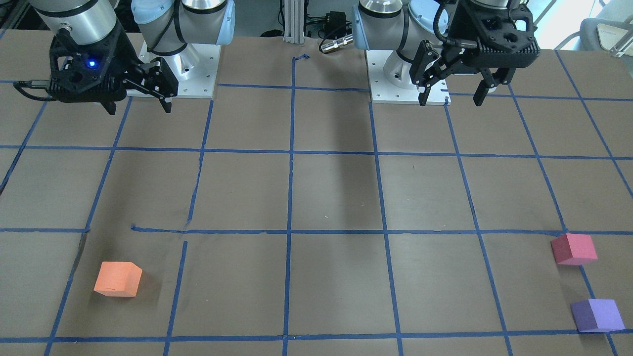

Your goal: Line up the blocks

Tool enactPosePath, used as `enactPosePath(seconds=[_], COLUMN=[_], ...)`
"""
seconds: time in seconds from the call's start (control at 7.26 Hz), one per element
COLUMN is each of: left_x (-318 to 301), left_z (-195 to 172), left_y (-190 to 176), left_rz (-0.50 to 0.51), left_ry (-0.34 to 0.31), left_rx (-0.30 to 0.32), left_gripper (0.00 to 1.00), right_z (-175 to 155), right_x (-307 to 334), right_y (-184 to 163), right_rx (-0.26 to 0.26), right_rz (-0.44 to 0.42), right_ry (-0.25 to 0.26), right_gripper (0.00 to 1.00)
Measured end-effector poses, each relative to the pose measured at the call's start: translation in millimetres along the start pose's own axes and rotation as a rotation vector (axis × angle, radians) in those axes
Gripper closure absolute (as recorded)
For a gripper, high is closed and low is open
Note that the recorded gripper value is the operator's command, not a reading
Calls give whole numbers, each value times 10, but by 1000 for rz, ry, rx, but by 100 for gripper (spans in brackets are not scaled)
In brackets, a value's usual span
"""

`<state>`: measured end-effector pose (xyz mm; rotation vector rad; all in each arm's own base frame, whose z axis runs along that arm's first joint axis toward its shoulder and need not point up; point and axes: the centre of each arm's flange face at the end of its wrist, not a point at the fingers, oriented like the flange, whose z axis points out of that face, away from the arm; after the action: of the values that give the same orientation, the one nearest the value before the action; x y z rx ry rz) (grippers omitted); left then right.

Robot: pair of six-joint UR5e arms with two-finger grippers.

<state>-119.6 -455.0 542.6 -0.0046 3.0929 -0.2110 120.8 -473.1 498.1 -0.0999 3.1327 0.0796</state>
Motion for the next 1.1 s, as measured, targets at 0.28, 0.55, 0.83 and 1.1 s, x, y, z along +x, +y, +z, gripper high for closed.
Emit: enactPosePath(seconds=[0.28,0.55,0.83,1.1], left_x=[-1,-2,-6,-13], left_z=[0,0,0,-2], left_y=[0,0,-1,-4], left_rz=[0,1,0,-2], left_ry=[-1,-1,-2,-2], left_rx=[0,0,0,0], left_gripper=[0,0,0,0], right_z=[0,1,7,16], right_x=[1,2,2,27], right_y=[0,0,2,11], right_rx=[0,0,-3,-12], right_rz=[0,-2,-8,-9], right_ry=[1,2,2,27], right_gripper=[0,0,0,0])
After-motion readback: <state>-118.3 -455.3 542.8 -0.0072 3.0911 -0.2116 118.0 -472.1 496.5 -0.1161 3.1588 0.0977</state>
